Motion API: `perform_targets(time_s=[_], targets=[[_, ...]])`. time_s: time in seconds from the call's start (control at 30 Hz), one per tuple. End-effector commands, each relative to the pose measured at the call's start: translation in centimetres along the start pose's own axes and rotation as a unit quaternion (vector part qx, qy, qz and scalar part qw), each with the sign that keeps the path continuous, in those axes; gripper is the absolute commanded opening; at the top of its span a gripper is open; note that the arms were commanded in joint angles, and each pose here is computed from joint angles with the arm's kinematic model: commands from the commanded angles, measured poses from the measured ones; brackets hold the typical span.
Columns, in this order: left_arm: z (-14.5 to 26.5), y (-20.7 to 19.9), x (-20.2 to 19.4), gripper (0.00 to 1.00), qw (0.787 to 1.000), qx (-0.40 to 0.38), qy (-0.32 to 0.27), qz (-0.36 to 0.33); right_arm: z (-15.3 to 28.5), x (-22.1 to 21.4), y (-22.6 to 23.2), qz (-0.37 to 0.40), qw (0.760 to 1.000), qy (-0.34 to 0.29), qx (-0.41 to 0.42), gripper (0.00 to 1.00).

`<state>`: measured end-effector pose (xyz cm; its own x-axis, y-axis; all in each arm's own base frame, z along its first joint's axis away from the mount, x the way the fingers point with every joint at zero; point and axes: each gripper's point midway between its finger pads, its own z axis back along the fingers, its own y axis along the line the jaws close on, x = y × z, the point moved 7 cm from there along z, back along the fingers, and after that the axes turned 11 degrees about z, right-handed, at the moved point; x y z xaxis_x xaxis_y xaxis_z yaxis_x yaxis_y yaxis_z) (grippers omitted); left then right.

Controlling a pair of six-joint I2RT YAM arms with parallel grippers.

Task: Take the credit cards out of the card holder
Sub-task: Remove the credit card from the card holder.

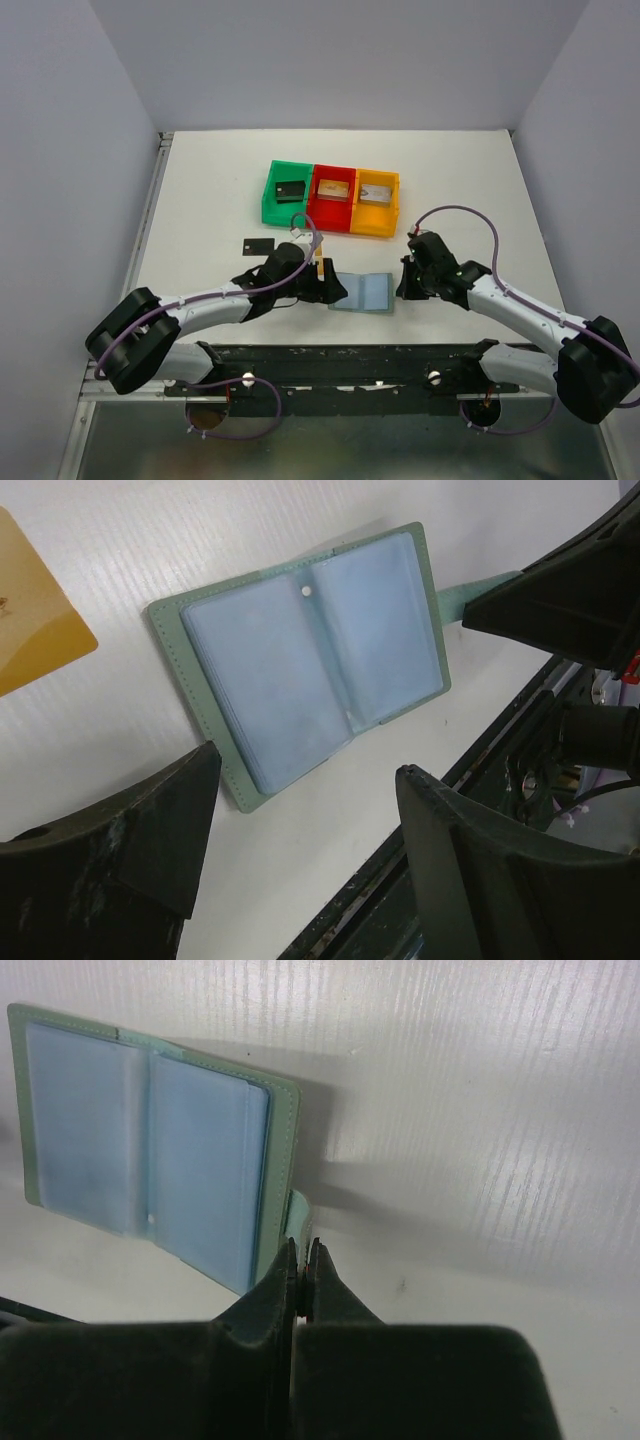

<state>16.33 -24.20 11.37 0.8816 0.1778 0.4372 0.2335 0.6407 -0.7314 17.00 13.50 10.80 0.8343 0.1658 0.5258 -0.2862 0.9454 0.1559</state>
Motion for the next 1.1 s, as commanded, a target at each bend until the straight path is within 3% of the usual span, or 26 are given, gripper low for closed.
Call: perform_targets(time_s=[0.0,0.8,1.07], targets=[[-1.0,-1.2,0.1,0.82,0.999,-0.022,0.017,-0.017,0.1,-0.1,0.1,-0.001,1.000,0.006,0.007,0.00],[-3.4,-0.1,-1.1,0.81,0.998,0.013,0.057,-0.016,-0.1,-0.2,0.4,0.004,1.000,0.009,0.023,0.00],[-3.8,-1.4,-1.3,0.80,0.996,-0.032,0.073,-0.035,-0.2,-0.1,0.6,0.004,0.999,0.011,0.034,0.00]])
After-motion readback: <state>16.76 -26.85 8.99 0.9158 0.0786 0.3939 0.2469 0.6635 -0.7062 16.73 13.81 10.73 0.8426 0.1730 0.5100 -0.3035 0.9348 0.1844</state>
